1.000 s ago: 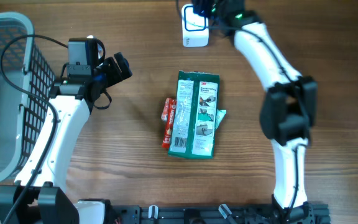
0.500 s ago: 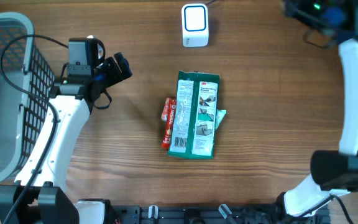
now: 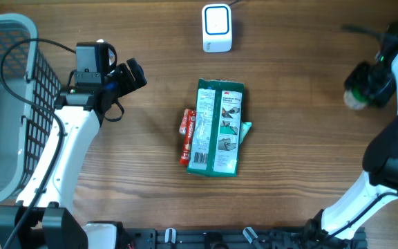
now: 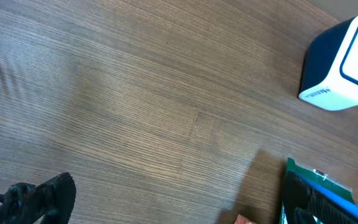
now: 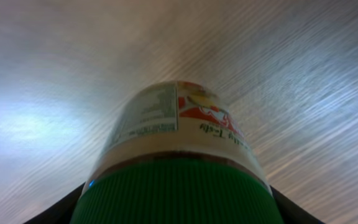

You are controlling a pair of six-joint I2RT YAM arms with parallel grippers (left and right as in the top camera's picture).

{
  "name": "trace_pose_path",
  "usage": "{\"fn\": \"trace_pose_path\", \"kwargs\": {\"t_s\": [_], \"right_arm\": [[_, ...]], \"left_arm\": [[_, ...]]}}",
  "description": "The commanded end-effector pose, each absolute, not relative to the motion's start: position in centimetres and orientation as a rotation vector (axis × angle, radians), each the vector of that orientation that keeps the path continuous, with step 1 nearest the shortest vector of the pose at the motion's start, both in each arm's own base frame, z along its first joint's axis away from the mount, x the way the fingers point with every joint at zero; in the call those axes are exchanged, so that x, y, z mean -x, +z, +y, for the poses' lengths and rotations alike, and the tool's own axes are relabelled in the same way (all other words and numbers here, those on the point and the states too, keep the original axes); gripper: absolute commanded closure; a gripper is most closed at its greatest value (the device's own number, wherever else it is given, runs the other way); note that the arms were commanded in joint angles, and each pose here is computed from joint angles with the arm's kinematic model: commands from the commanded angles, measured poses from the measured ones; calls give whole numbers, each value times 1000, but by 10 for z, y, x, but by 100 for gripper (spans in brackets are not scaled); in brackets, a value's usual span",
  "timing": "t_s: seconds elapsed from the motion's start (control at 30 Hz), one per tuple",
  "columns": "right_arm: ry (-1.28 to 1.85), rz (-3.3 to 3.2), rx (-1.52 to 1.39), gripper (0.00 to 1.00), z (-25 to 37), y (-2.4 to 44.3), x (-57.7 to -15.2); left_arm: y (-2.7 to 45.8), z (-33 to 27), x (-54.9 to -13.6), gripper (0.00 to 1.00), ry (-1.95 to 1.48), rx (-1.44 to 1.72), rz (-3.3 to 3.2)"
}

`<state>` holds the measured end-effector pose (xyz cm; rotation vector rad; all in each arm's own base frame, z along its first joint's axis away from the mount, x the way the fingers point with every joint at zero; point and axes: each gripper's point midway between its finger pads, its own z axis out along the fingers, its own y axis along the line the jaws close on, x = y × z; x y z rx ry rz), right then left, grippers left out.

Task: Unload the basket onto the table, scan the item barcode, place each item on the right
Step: 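Move the jar to the right side and set it down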

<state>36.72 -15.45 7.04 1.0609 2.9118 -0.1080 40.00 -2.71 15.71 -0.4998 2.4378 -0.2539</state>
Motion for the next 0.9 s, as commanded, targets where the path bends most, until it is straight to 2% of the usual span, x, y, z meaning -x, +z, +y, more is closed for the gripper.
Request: {"fn": "trace_pose_path", "kwargs": {"t_s": [0.0,0.13,0.17,0.2,0.23,0.27,0.33,0.5,0.6,0.77,0.87], "right_arm": [[-135,2938,-1118,91,-167,37,-343],[-134,2926,-1177,91,-176,18,-329],[-134,2922,-1187,87,-178,15,-327],[-134,2918,-1197,72,-180,13,-326],[-133,2916,-1206,46,-182,13,-324],[-133,2916,-1207,34,-182,13,-324],[-113,2933,-1171,25,-180,14,-324],[-100,2919,-1156,20,-183,35,-334],[-104,2893,-1114,11,-188,65,-344],[-53,2844,-1072,11,-181,117,-356],[136,2834,-920,11,-150,141,-371]], "left_arm": [[160,-24,-403,0,-242,505,2426],[160,-24,-403,0,-242,504,2426],[160,-24,-403,0,-242,504,2426],[160,-24,-403,0,-242,504,2426],[160,-24,-403,0,-242,504,2426],[160,-24,-403,0,-242,504,2426],[160,-24,-403,0,-242,505,2426],[160,-24,-403,0,-242,504,2426],[160,-24,-403,0,-242,504,2426],[160,-24,-403,0,-242,504,2426],[160,-24,-403,0,-242,504,2426]]}}
